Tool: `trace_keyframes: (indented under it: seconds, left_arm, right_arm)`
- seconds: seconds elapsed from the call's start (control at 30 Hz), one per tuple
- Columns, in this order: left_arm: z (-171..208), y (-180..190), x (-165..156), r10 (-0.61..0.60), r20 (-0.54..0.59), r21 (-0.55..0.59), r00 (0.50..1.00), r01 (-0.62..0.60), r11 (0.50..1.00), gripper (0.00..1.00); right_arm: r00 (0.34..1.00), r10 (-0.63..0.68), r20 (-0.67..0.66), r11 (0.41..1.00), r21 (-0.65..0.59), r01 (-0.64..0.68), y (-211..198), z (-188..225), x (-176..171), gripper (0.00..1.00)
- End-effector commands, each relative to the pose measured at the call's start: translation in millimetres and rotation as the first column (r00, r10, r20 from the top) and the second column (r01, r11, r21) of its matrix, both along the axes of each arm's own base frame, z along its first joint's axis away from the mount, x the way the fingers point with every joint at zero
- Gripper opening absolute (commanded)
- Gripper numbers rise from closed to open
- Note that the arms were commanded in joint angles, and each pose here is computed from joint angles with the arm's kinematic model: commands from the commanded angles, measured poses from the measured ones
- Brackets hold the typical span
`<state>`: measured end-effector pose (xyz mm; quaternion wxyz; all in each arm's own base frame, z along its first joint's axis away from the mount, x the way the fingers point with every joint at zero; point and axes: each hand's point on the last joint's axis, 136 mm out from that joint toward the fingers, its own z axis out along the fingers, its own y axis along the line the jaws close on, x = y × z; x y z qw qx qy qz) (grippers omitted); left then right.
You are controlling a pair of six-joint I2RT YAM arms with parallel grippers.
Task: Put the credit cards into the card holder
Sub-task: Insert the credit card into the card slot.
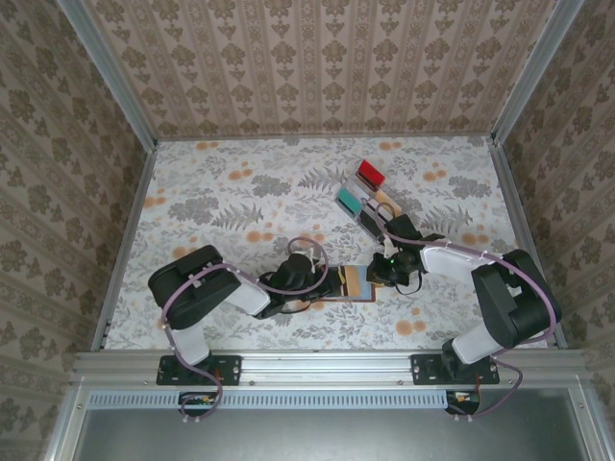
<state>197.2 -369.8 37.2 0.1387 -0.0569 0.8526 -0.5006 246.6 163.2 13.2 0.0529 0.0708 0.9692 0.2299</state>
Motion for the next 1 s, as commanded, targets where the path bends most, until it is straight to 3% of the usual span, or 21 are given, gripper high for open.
trace_keyframes:
  seconds: [0.0, 0.13, 0.27, 0.47, 0.67, 0.77, 0.83, 0.97]
  left_arm:
    - [-3.5, -2.4, -7.0, -0.009, -0.025, -0.047, 1.000, 0.008, 0.999, 0.00]
    - [-1.8, -4.4, -8.6, -0.023, -0.028, -0.045, 0.999, 0.021, 0.999, 0.00]
    - [-2.3, -3.7, -9.9, -0.046, -0.038, 0.027, 0.998, 0.047, 0.999, 0.03]
    - [-5.0, -14.7, -13.4, -0.103, -0.066, 0.063, 0.993, 0.107, 0.992, 0.17]
    - [-11.7, 6.4, -9.5, -0.029, -0.073, 0.180, 0.997, 0.042, 0.983, 0.24]
    - [-7.8, 19.1, -8.0, -0.037, -0.051, 0.300, 0.998, 0.051, 0.953, 0.29]
    - [-1.6, 20.9, -6.1, -0.063, -0.034, 0.354, 0.997, 0.071, 0.932, 0.30]
    - [1.9, 4.5, -4.8, -0.123, -0.034, 0.344, 0.992, 0.127, 0.930, 0.25]
  right_arm:
    - [0.994, -0.015, -0.109, 0.992, -0.125, 0.001, -22.3, -35.1, -26.9, 0.16]
    - [0.994, -0.012, -0.112, 0.992, -0.127, -0.002, -21.9, -35.1, -25.4, 0.17]
    - [0.994, -0.016, -0.105, 0.992, -0.128, 0.002, -21.7, -34.4, -23.1, 0.18]
    - [0.994, -0.014, -0.105, 0.993, -0.121, 0.001, -19.9, -34.0, -21.7, 0.18]
    - [0.995, -0.015, -0.104, 0.993, -0.119, 0.002, -20.0, -32.9, -22.2, 0.18]
    - [0.995, -0.014, -0.099, 0.993, -0.117, 0.003, -19.6, -31.8, -21.4, 0.18]
    - [0.995, -0.014, -0.100, 0.993, -0.114, 0.002, -19.0, -31.9, -21.2, 0.18]
    - [0.995, -0.013, -0.098, 0.994, -0.108, 0.002, -17.7, -32.1, -20.5, 0.18]
